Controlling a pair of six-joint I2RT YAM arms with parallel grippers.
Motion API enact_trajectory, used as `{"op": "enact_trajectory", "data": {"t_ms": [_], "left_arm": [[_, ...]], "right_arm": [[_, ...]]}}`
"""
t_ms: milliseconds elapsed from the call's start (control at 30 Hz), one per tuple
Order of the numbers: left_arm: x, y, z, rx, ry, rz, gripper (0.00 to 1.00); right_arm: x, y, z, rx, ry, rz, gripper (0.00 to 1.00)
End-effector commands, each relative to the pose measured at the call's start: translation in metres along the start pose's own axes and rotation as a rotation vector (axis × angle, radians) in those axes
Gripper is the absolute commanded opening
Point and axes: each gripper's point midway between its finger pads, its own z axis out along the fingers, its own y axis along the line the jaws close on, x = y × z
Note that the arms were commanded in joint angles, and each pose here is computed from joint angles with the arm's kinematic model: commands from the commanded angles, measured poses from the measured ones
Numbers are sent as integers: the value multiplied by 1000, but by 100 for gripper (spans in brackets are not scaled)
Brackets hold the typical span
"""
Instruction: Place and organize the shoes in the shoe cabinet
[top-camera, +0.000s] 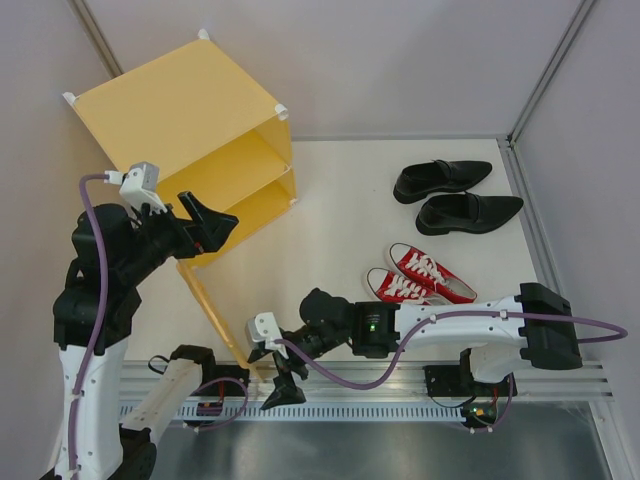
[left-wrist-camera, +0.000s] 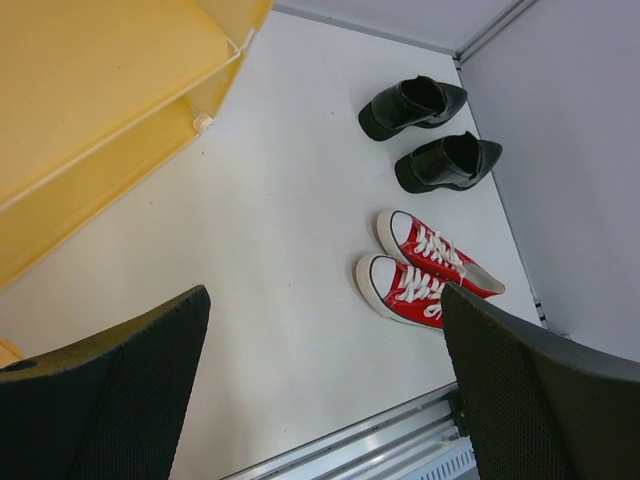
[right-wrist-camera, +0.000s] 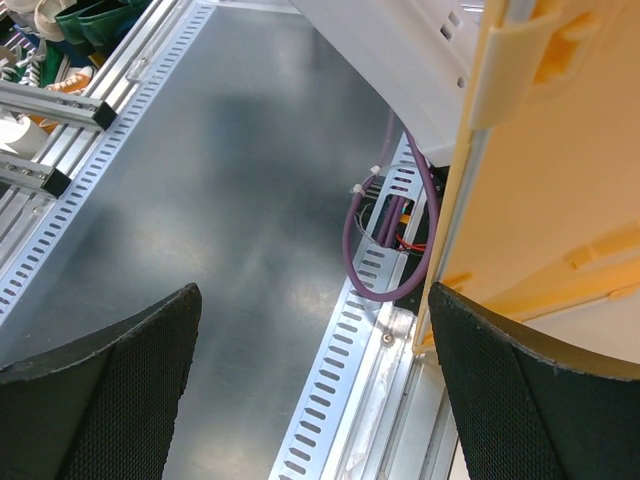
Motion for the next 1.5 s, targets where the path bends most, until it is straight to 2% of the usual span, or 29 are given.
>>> {"op": "enact_trajectory", "data": {"t_ms": [0, 300, 500, 733, 900, 1100, 1200, 1333, 1433, 1467], "left_arm": [[24, 12, 6, -28, 96, 5, 99], [28, -3, 5, 57, 135, 6, 100], [33, 7, 4, 9, 132, -5, 97], [32, 22, 4, -72, 112, 7, 94], [30, 26, 5, -92, 105, 15, 95], [29, 25, 5, -89, 102, 19, 97], [28, 25, 5, -90, 101, 20, 97], [27, 24, 6, -84, 99, 19, 97], [26, 23, 8, -76, 98, 20, 98], [25, 22, 8, -72, 96, 19, 98]], "right_arm": [[-32, 14, 4, -75, -77, -67, 98], [-32, 12, 14, -108, -53, -114, 98], [-26, 1, 8, -35, -17, -140, 98], [-27, -29, -21, 191, 17, -158, 98], [-23, -64, -52, 437, 59, -86, 98], [-10, -128, -120, 818, 58, 112, 98], [-1, -162, -172, 1027, 34, 214, 98], [26, -218, -273, 1370, -9, 388, 98], [44, -238, -313, 1486, -6, 472, 96], [52, -249, -339, 1548, -30, 527, 95]]}}
